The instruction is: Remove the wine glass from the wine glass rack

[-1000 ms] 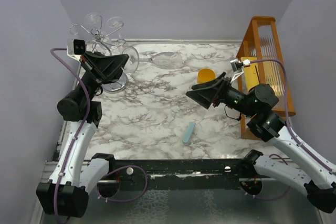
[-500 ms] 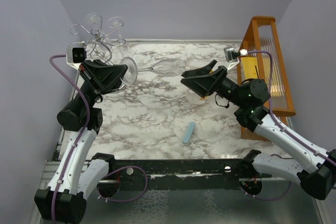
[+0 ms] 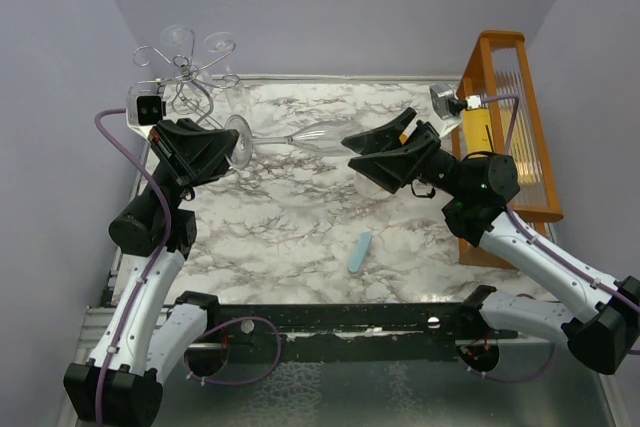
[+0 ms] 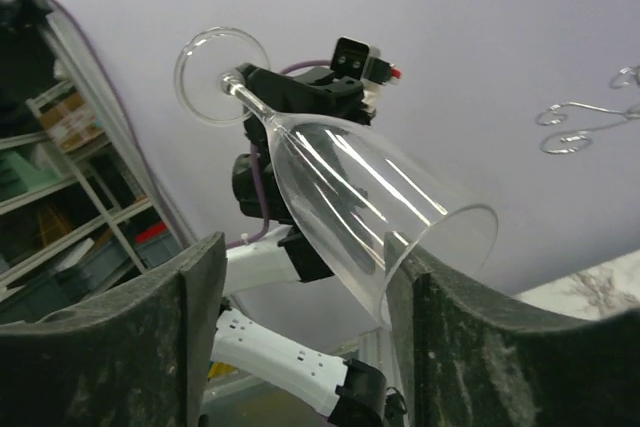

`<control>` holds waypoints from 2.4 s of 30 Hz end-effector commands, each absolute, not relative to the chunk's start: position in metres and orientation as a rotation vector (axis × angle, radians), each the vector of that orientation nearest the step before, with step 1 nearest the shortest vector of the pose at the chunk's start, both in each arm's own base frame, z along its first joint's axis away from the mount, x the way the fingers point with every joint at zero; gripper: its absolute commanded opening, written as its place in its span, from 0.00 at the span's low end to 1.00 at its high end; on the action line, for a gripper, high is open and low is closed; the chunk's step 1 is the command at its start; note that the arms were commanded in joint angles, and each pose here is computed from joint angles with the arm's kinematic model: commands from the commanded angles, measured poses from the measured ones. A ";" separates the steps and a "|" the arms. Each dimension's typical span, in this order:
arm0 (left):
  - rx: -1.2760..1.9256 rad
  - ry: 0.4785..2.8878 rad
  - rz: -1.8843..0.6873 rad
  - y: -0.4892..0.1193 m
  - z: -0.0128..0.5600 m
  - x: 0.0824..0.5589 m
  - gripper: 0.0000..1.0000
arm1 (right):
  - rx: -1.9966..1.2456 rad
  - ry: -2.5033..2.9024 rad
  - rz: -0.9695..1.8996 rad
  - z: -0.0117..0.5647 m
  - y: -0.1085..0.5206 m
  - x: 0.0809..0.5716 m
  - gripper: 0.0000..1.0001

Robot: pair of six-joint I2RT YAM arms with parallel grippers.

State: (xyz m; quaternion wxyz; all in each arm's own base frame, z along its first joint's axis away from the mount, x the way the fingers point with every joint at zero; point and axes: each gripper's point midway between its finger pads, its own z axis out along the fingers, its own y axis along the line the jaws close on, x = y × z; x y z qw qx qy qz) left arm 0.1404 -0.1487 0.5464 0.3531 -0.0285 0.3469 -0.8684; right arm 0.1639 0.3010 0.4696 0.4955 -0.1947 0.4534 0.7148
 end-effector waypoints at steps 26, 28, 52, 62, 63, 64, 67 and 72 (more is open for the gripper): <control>-0.279 1.016 -2.214 -0.149 0.521 0.154 0.54 | -0.742 0.763 1.643 0.495 0.270 0.099 0.02; -0.304 1.039 -2.172 -0.150 0.514 0.158 0.63 | -0.720 0.792 1.598 0.494 0.267 0.103 0.02; -0.499 1.400 -1.414 -0.134 0.449 0.224 0.91 | -0.302 1.904 0.951 0.344 0.165 0.127 0.02; -0.475 1.411 -1.250 -0.118 0.459 0.209 0.91 | -0.232 2.253 0.505 0.272 0.131 0.154 0.02; -0.470 1.415 -1.233 -0.117 0.459 0.207 0.92 | -0.215 2.266 0.492 0.269 0.131 0.156 0.02; -0.462 1.412 -1.219 -0.115 0.462 0.205 0.92 | -0.202 2.269 0.485 0.268 0.131 0.158 0.02; -0.443 1.409 -1.175 -0.111 0.468 0.201 0.92 | -0.143 2.288 0.442 0.264 0.129 0.166 0.02; -0.435 1.392 -1.117 -0.103 0.472 0.195 0.92 | -0.153 2.380 0.355 0.249 0.133 0.176 0.02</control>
